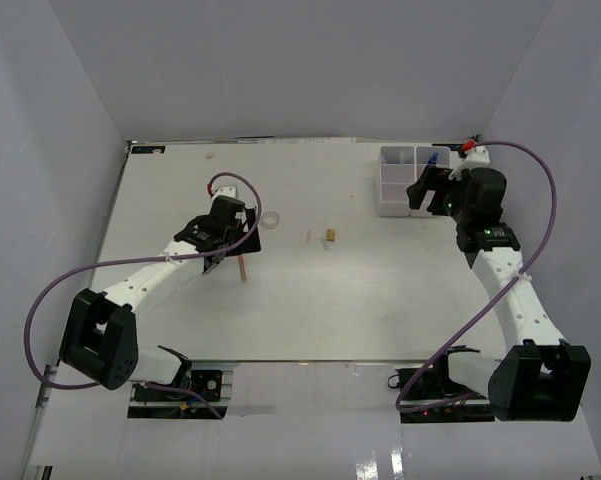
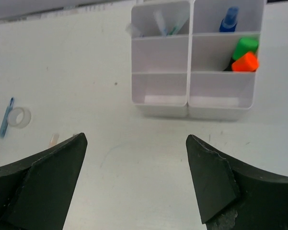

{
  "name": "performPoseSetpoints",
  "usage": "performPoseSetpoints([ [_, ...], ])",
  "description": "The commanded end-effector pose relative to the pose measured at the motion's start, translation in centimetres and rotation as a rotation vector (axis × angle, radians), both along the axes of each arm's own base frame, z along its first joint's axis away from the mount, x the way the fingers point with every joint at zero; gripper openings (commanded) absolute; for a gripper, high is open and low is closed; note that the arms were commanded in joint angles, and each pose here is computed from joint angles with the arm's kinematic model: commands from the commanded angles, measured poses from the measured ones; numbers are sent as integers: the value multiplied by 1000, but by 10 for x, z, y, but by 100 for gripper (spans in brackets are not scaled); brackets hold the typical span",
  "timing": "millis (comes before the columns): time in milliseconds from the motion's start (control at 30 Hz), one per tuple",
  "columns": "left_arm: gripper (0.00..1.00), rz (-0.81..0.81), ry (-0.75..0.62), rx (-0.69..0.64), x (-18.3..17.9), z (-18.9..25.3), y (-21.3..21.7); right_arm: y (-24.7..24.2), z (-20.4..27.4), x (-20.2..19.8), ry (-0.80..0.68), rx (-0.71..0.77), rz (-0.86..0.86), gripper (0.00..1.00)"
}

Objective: Sort the stationery into containers
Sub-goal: Pick up the pen from the center of the board.

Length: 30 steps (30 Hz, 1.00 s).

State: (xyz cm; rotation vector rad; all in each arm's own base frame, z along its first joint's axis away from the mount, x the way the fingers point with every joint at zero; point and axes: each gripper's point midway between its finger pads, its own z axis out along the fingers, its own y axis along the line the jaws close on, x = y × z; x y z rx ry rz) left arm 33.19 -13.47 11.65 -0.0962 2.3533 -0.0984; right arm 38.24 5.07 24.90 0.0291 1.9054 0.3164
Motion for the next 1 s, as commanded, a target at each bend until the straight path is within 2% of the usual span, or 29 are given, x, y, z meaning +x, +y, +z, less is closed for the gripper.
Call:
performPoseSetpoints([
  [0,98,102,65,-22,-27,-18,16,23,-19,-16,27,25,82,90],
  [167,89,147,166,-38,-47,-52,19,44,-43,-30,63,23,148,90],
  [333,78,161,202,-17,-44,-63,18,54,-61,-36,90,16,184,90],
  [633,54,135,261,-24,-29,-76,-5,56,-63,-38,71,12,194,90],
  [700,47,130,277,-17,-31,-81,-7,57,-62,-39,70,15,199,90],
  [967,30,119,324,-10,-47,-95,-10,59,-62,-40,67,15,210,90],
])
